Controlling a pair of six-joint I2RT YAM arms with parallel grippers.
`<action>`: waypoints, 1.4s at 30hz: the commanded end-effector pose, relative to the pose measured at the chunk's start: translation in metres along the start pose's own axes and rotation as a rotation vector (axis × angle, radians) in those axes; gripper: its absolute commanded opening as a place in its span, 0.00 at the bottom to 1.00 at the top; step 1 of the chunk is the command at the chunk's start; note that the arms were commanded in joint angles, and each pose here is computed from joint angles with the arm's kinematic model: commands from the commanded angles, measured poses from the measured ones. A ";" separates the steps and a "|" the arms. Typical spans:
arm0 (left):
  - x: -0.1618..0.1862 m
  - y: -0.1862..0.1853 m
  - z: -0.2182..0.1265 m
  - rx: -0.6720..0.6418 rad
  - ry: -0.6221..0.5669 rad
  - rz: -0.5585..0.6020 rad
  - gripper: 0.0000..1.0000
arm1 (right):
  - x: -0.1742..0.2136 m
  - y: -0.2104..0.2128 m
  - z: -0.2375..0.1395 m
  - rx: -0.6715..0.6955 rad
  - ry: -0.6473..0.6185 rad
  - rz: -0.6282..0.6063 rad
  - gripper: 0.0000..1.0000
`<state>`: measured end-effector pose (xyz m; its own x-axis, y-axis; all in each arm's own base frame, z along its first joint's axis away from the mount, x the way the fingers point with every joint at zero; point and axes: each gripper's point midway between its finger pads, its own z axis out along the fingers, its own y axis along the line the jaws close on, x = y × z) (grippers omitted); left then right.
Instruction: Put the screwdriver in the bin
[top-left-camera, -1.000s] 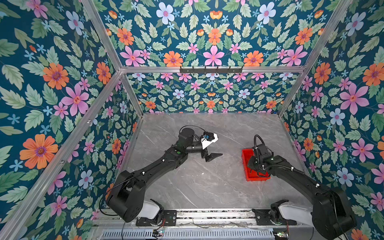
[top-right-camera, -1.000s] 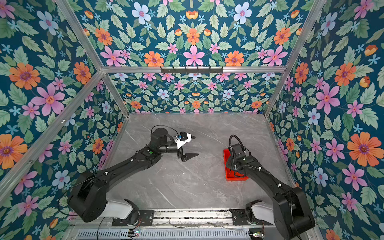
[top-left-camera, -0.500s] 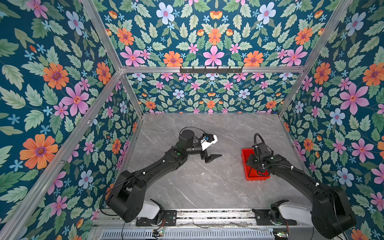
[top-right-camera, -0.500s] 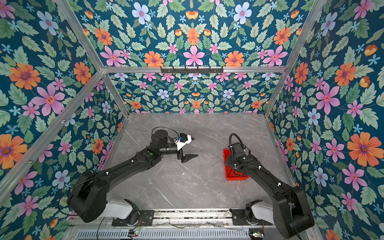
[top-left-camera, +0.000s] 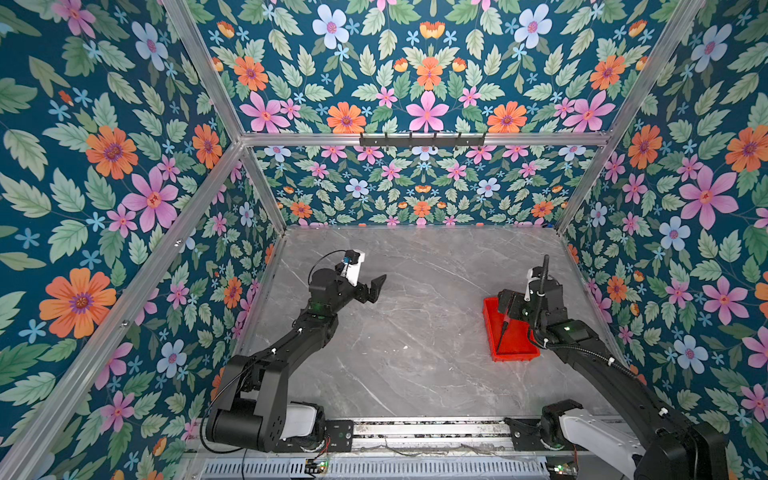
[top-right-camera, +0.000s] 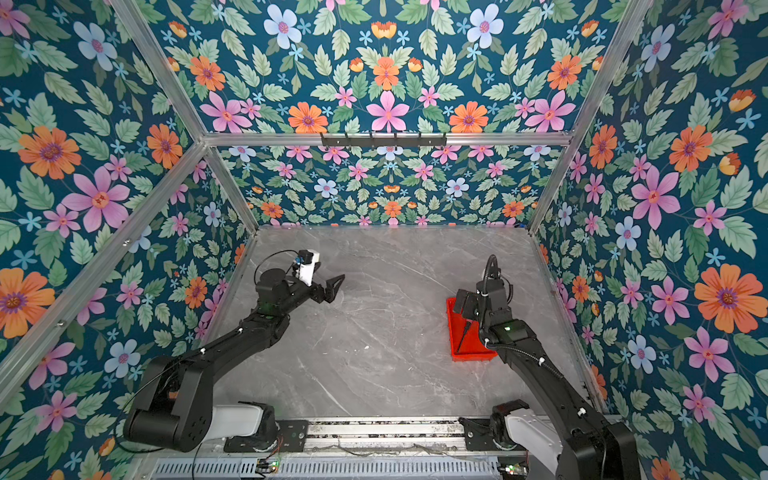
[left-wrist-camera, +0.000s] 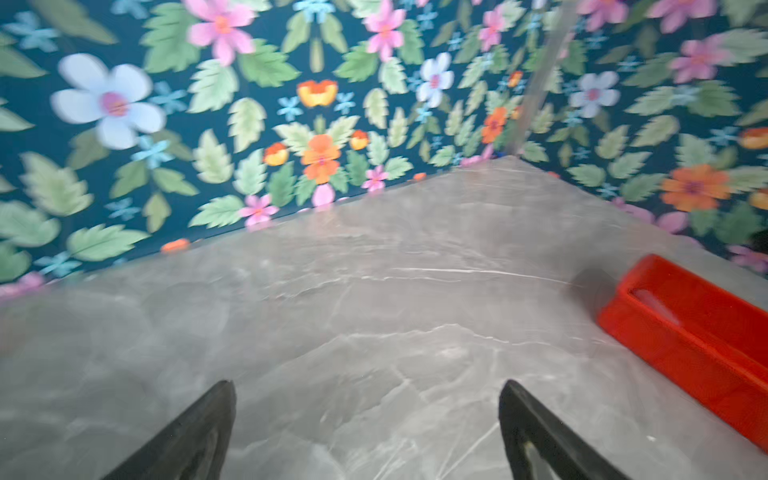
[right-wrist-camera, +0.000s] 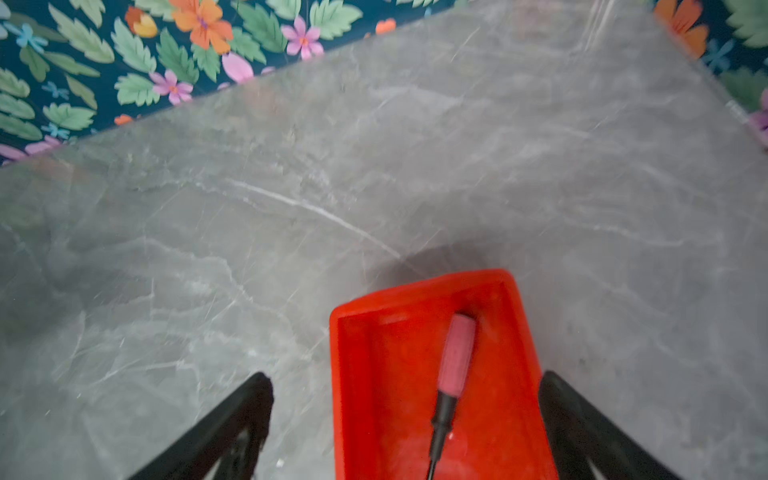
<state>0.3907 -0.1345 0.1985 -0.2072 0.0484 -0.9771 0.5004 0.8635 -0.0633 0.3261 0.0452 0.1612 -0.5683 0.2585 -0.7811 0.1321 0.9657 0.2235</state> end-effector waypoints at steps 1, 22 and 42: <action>0.014 0.067 -0.022 -0.318 0.020 0.000 1.00 | -0.035 -0.007 0.006 0.008 -0.181 -0.081 0.99; 0.077 0.141 -0.064 -0.595 -0.050 -0.096 1.00 | -0.004 -0.083 0.057 0.064 -0.317 -0.064 0.99; 0.095 0.134 -0.057 -0.591 -0.033 -0.050 1.00 | 0.003 -0.078 0.073 0.023 -0.285 -0.085 0.99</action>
<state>0.3886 0.0128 0.0993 -0.2243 -0.0217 -0.9743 -0.0577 0.9983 -0.0089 0.3687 -0.0283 0.0883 -0.3678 0.1837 -0.9116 0.1265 0.9811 0.1466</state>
